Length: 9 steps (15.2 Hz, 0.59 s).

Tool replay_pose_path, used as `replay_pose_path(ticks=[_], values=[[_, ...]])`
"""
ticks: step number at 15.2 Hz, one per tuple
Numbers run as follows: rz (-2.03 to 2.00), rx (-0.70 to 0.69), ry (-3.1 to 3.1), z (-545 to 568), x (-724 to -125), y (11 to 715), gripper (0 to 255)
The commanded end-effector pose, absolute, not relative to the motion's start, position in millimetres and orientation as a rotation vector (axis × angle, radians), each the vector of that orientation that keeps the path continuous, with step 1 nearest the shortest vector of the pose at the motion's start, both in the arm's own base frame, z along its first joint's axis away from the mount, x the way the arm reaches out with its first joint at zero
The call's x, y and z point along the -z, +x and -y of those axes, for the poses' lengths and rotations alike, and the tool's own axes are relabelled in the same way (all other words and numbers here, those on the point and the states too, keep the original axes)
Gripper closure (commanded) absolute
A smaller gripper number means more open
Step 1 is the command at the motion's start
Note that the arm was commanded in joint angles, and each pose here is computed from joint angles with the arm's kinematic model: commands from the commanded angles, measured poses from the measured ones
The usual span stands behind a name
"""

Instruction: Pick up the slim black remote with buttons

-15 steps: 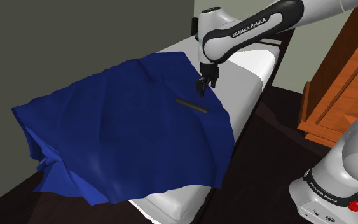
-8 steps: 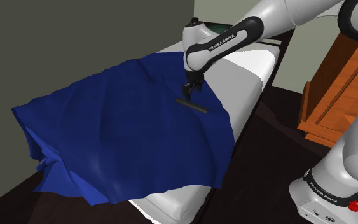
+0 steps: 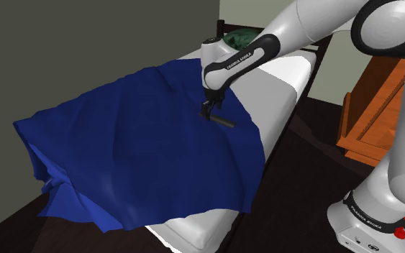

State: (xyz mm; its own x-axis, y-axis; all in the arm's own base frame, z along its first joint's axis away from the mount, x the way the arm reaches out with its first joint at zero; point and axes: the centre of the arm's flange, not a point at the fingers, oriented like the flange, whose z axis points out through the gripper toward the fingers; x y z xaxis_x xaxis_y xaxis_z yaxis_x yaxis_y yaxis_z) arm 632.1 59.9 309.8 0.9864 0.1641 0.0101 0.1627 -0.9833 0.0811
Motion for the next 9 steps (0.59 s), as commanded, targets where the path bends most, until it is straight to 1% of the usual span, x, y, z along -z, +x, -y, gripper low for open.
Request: replay_pose_path(ticks=[1, 3, 4, 9], values=[[-0.251, -0.026, 3.051, -58.9, -295.3, 631.3, 0], [-0.251, -0.026, 3.051, -58.9, -295.3, 631.2, 0], [-0.251, -0.026, 3.051, -58.4, -295.2, 630.8, 255], [-0.251, -0.026, 3.051, -58.2, -294.6, 630.9, 255]])
